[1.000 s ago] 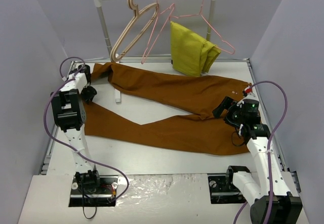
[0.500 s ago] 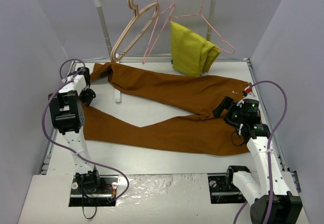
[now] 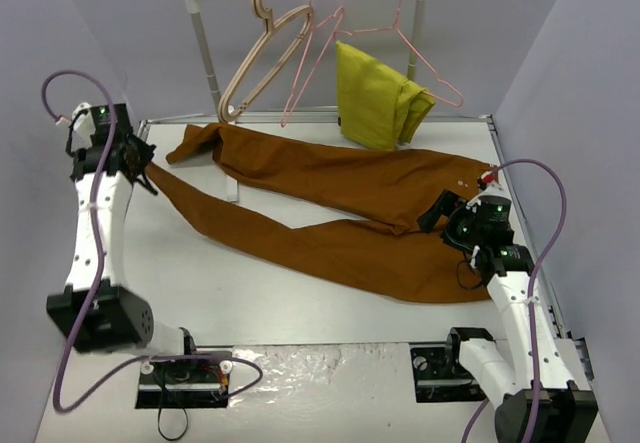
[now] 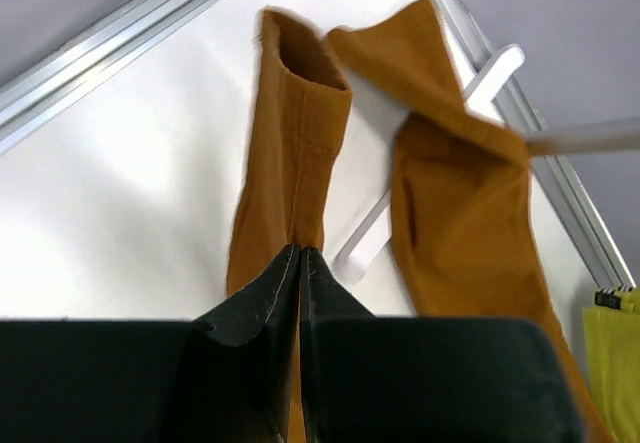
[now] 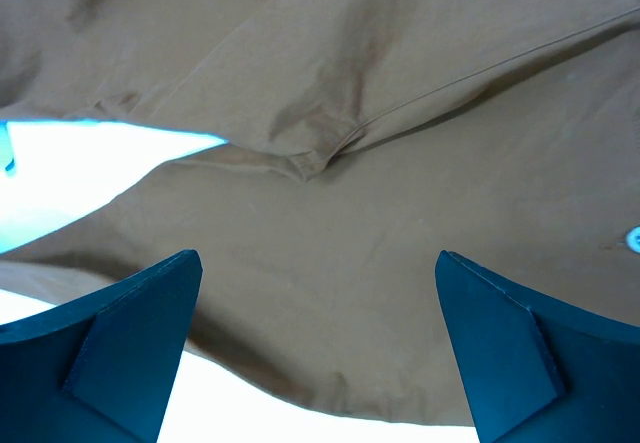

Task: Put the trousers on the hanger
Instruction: Flatten out the trousers at the center of the board.

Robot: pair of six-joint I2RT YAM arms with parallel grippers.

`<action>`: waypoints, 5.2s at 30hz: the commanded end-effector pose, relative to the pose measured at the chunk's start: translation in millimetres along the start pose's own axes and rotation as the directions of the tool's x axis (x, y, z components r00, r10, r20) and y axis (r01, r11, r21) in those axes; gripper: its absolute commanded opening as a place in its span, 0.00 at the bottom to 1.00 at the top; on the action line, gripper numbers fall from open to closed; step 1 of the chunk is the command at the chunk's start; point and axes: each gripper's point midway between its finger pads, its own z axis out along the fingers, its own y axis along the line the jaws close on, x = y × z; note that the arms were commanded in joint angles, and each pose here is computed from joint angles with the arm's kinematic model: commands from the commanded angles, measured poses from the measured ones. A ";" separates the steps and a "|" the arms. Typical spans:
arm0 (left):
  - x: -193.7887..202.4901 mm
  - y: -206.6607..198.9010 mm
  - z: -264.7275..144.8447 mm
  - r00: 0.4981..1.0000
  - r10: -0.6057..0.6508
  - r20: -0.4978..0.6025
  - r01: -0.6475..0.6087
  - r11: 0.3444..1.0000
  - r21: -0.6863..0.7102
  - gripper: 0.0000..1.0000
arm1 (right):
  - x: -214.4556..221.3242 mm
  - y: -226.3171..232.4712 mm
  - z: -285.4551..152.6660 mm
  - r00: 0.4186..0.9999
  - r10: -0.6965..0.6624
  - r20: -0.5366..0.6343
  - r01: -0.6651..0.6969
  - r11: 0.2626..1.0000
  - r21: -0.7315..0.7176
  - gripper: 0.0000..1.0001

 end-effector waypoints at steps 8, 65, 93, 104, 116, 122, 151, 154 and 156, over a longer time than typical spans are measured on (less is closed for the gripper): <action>118.7 187.9 -62.0 0.986 -0.165 -0.022 0.149 0.933 -0.328 0.02 | 19.6 38.3 -2.8 0.994 -0.069 -0.088 0.058 0.992 -0.116 1.00; 167.9 124.1 2.0 0.953 -0.015 -0.302 0.006 1.000 -0.029 0.97 | 11.4 110.5 74.7 0.933 -0.361 -0.006 0.360 0.932 -0.044 0.94; 175.9 129.9 8.7 0.918 0.087 -0.386 -0.110 0.993 -0.037 0.98 | 114.5 191.3 231.8 0.577 -0.812 -0.091 0.776 0.579 -0.249 0.31; 157.1 120.9 17.2 0.940 0.058 -0.335 -0.084 0.994 -0.065 0.98 | 109.8 156.5 151.8 0.650 -0.752 -0.113 0.718 0.656 -0.234 0.00; 162.1 78.2 43.1 0.938 0.097 -0.334 -0.092 0.995 0.033 0.99 | 121.4 136.2 123.5 0.646 -0.750 -0.141 0.707 0.658 -0.260 0.02; 161.1 52.6 42.5 0.931 0.309 -0.195 -0.274 0.944 0.184 0.92 | 123.2 142.0 123.4 0.646 -0.751 -0.138 0.698 0.655 -0.289 0.02; 151.5 39.7 107.0 0.681 0.724 -0.110 -0.723 0.689 0.050 0.24 | 113.8 150.5 115.2 0.637 -0.762 -0.117 0.708 0.638 -0.303 0.02; 135.0 39.7 93.4 0.659 0.743 -0.117 -0.746 0.666 0.025 0.10 | 107.6 150.0 110.2 0.634 -0.765 -0.110 0.716 0.635 -0.292 0.02; 107.6 41.8 68.3 0.633 0.765 -0.117 -0.772 0.635 -0.023 0.02 | 102.9 150.0 105.7 0.636 -0.766 -0.099 0.720 0.634 -0.284 0.02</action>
